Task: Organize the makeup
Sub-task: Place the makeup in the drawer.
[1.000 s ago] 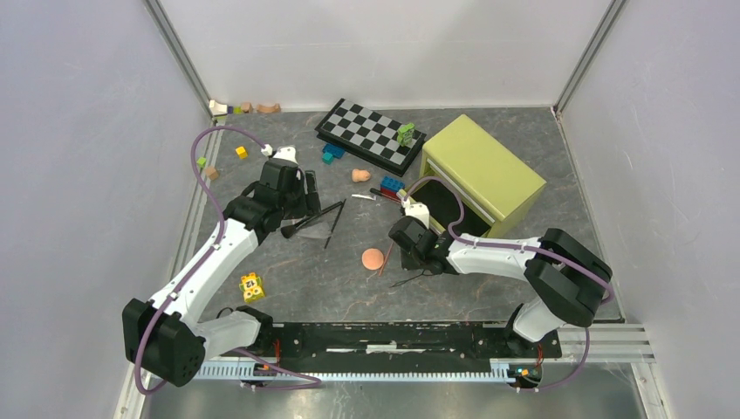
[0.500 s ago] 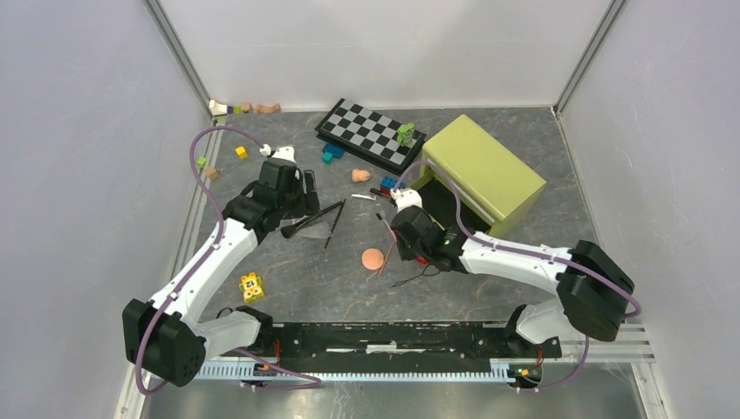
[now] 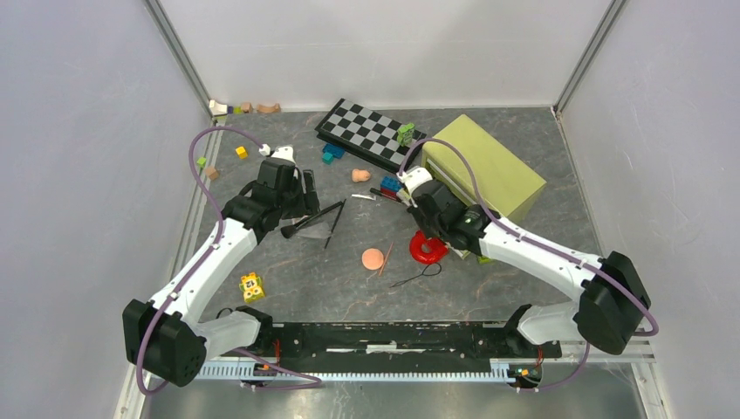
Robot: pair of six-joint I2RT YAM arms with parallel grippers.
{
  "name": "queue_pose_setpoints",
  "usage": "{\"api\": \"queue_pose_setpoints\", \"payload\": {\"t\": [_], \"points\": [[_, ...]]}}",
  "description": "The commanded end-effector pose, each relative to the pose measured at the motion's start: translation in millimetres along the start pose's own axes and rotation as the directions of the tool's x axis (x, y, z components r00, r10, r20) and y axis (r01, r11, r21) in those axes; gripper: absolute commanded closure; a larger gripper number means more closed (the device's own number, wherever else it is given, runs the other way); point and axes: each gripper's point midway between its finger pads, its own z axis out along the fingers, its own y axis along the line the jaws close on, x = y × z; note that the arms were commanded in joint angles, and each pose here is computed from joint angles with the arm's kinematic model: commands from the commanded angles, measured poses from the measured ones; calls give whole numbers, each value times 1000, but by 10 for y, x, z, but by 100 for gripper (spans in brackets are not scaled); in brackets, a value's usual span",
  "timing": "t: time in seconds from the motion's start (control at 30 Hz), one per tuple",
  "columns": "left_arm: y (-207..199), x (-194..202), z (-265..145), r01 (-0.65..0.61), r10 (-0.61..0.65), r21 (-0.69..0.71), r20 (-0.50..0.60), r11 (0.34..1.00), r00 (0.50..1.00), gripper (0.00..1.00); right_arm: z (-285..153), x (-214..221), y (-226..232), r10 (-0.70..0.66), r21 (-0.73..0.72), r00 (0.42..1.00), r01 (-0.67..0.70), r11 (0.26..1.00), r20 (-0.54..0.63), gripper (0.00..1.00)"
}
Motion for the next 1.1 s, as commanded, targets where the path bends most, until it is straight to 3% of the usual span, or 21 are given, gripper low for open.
{"api": "queue_pose_setpoints", "payload": {"t": [0.0,0.3,0.73,1.07], "points": [[-19,-58,-1,-32,31,21,19,999,999,21,-146,-119,-345,-88,65,996,88,994,-1,100],[-24,-51,8,-28,28,27,14,999,1000,21,-112,7,-742,-98,151,993,107,983,-62,100],[-23,-44,13,-27,26,29,10,999,1000,21,173,274,-830,-121,164,977,150,975,-176,100],[-30,-39,28,-24,24,36,3,999,1000,21,31,89,-821,-95,157,987,115,981,-129,99]]}}
